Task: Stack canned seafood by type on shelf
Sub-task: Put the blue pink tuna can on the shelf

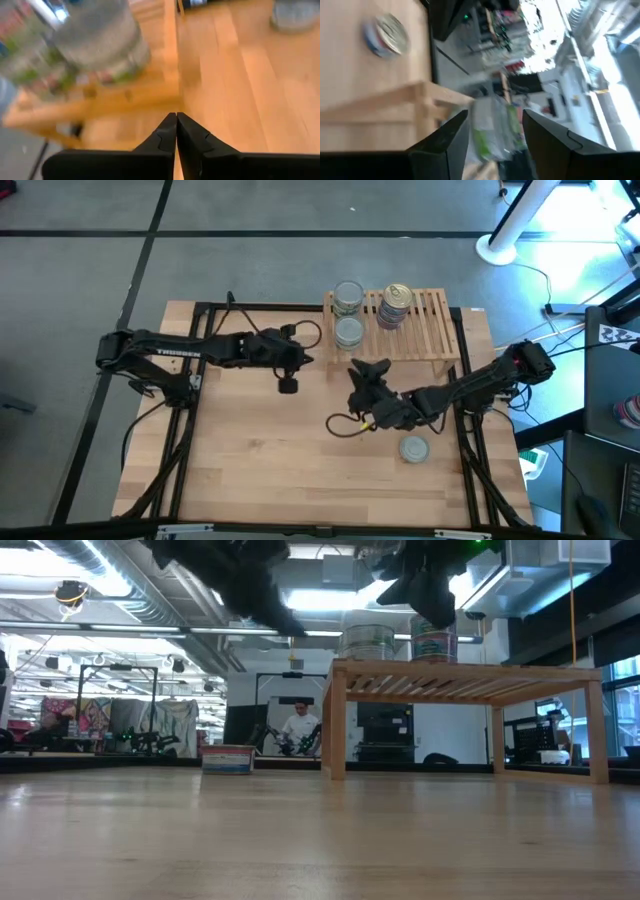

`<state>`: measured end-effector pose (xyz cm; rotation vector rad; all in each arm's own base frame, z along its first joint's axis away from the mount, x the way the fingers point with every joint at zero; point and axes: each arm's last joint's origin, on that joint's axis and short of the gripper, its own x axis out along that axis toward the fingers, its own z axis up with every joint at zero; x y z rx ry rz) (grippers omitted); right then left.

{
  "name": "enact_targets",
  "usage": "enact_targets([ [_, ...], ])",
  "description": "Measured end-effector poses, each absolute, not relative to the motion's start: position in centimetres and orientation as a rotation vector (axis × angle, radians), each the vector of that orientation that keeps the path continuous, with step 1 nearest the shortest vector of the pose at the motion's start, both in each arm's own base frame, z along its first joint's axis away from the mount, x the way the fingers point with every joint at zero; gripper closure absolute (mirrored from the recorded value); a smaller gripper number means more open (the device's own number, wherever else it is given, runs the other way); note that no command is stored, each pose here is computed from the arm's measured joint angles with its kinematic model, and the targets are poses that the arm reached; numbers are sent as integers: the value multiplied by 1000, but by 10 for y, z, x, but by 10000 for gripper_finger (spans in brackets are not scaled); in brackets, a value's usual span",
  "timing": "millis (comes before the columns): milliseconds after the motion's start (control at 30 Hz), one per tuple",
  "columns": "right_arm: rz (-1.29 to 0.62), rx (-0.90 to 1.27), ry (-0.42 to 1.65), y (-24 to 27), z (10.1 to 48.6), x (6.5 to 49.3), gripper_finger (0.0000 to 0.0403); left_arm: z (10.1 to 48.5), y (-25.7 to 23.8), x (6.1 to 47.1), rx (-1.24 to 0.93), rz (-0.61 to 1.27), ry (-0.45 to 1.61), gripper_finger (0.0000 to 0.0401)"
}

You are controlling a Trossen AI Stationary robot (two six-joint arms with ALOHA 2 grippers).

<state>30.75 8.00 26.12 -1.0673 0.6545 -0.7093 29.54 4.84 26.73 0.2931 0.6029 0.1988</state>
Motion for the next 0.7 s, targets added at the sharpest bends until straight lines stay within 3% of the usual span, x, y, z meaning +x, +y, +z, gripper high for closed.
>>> enact_targets([
  [433, -419, -824, 524, 100, 253, 306, 219, 229, 56, 262, 155, 283, 1092, 283],
  [700, -273, -717, 484, 104, 251, 308, 219, 211, 71, 267, 133, 314, 1173, 270],
])
